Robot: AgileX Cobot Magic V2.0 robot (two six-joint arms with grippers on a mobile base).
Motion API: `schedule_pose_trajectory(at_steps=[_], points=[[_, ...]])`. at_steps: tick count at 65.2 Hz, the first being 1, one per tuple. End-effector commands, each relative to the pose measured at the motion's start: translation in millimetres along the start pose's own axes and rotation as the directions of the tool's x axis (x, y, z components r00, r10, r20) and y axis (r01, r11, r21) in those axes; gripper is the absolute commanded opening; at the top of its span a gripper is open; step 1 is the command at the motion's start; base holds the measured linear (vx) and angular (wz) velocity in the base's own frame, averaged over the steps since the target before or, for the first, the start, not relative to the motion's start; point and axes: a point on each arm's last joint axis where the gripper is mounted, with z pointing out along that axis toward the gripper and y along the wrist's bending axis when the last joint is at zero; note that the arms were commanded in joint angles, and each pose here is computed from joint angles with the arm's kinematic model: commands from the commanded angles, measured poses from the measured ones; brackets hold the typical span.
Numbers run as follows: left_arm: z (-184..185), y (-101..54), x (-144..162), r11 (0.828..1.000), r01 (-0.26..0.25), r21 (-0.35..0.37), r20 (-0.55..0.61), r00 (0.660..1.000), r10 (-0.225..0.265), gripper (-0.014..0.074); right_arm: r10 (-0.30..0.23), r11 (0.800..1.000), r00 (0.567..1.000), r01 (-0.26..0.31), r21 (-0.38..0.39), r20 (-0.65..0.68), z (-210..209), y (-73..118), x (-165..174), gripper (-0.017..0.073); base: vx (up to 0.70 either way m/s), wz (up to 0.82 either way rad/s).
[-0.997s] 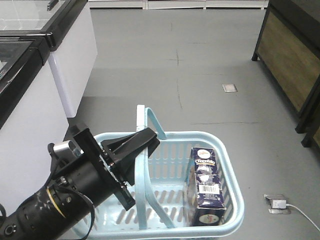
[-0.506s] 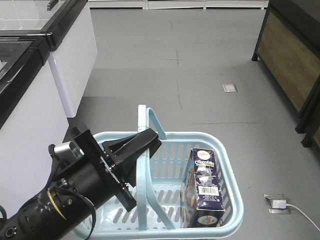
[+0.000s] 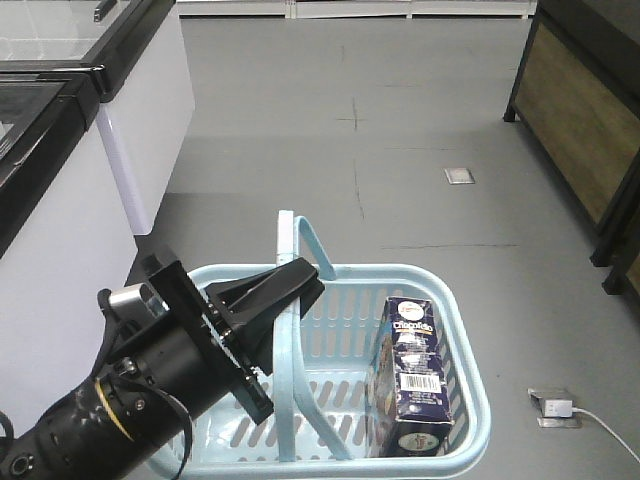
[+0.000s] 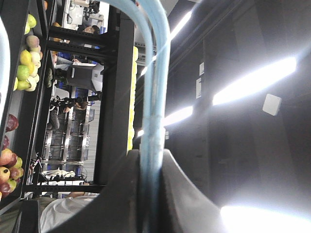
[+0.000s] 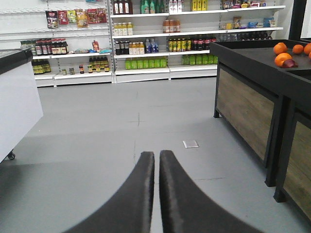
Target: Left arm holds basket, right arm returns cookies
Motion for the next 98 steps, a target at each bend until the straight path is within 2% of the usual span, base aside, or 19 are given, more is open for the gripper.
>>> schedule_pose_trajectory(at_steps=[1, 17, 98], points=[[-2.5, -39.5, 12.2, 0.946, 0.023, 0.323, -0.096, 0.995, 0.008, -0.0003, -0.007, 1.0, 0.998, 0.007, 0.0, 0.067, -0.2, -0.1, -1.1, -0.0006, 0.0, 0.0], [-2.5, -38.7, 14.6, 0.949, 0.017, 0.316, -0.119, 0.993, 0.022, -0.0001, -0.007, 1.0, 0.998, 0.007, 0.0, 0.067, -0.2, -0.1, -1.1, -0.0006, 0.0, 0.0], [-2.0, -37.6, 14.0, 0.95, 0.014, 0.313, -0.114, 0.993, 0.023, 0.0, -0.007, 1.0, 0.998, 0.007, 0.0, 0.067, -0.2, -0.1, -1.1, -0.0006, 0.0, 0.0]])
